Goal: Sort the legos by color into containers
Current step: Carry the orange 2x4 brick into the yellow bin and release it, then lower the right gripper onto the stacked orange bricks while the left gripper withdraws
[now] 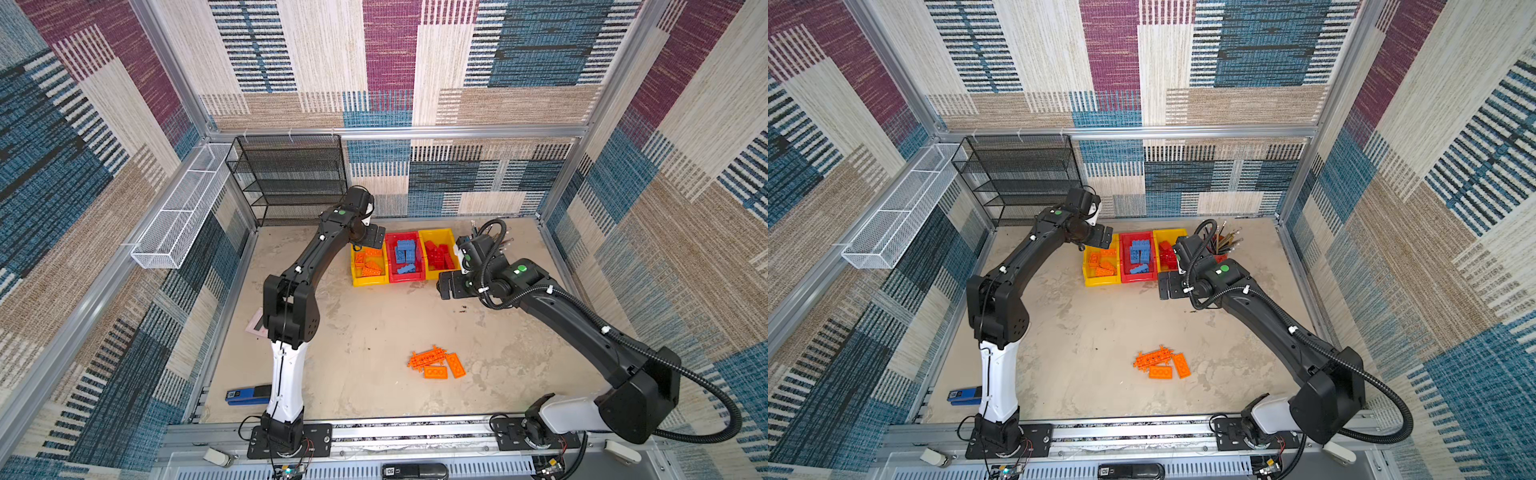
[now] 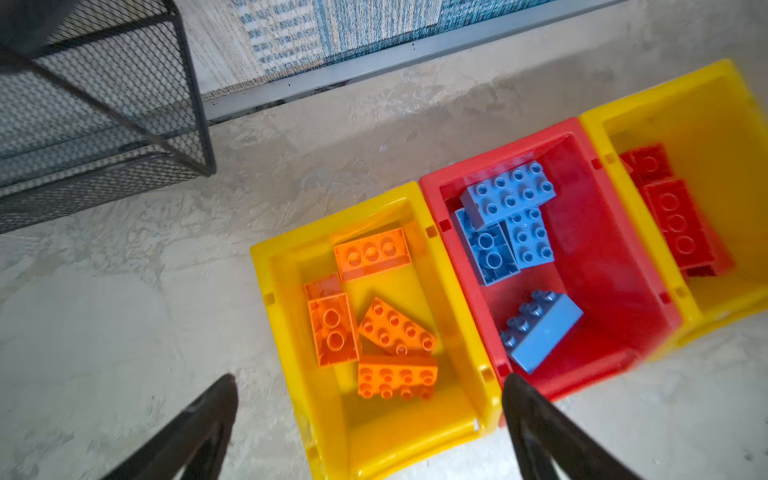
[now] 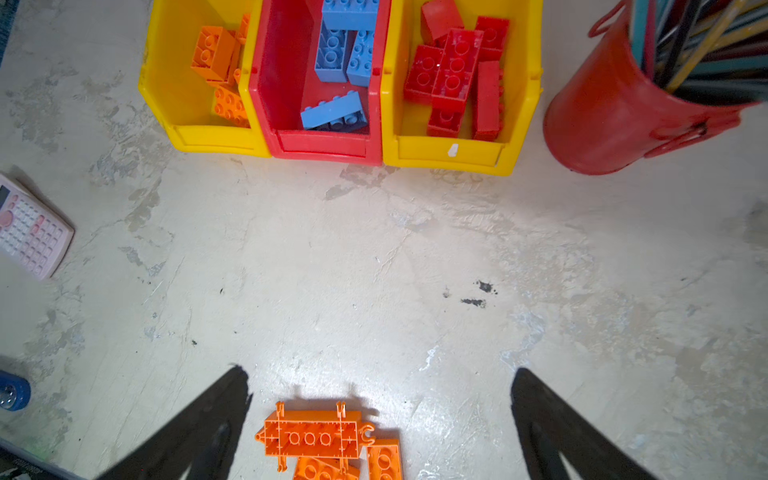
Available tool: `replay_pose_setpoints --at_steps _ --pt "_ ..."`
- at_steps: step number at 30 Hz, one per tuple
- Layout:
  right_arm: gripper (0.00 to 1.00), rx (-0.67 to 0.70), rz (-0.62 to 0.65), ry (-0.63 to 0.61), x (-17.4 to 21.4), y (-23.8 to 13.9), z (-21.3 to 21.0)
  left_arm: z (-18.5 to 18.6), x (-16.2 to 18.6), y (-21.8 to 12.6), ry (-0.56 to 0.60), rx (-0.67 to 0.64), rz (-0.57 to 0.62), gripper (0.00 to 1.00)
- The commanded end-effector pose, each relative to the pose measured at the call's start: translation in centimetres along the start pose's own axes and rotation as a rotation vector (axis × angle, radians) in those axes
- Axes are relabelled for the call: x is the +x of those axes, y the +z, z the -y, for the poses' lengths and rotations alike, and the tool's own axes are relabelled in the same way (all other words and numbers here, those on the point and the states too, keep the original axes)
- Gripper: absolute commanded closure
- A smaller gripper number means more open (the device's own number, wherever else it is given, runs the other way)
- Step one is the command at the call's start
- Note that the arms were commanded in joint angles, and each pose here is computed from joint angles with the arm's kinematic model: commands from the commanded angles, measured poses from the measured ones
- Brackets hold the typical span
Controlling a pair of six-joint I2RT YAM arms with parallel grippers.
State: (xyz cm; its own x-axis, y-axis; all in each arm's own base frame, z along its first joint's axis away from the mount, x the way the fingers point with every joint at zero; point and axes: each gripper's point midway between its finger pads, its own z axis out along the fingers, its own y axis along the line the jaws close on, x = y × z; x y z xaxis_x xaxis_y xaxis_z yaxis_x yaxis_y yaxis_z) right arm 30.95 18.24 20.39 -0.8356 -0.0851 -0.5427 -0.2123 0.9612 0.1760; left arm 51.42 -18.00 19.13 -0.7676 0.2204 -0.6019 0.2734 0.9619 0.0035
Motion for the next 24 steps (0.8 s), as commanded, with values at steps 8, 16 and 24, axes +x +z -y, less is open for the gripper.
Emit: replay_pose_setpoints --at_steps 8,16,24 --pt "0.01 -0.079 -0.148 0.119 6.7 2.3 -1.5 -1.2 6.2 -10.0 -0.069 -0.014 0.123 0.01" --pt "0.01 -0.095 -0.288 0.082 12.5 4.8 -4.9 -1.6 15.9 -14.8 -0.179 0.016 0.1 0.01" --pt "0.01 -0.082 -0.447 0.024 16.1 6.4 -6.7 -1.2 21.8 -16.5 -0.323 0.075 0.107 0.01"
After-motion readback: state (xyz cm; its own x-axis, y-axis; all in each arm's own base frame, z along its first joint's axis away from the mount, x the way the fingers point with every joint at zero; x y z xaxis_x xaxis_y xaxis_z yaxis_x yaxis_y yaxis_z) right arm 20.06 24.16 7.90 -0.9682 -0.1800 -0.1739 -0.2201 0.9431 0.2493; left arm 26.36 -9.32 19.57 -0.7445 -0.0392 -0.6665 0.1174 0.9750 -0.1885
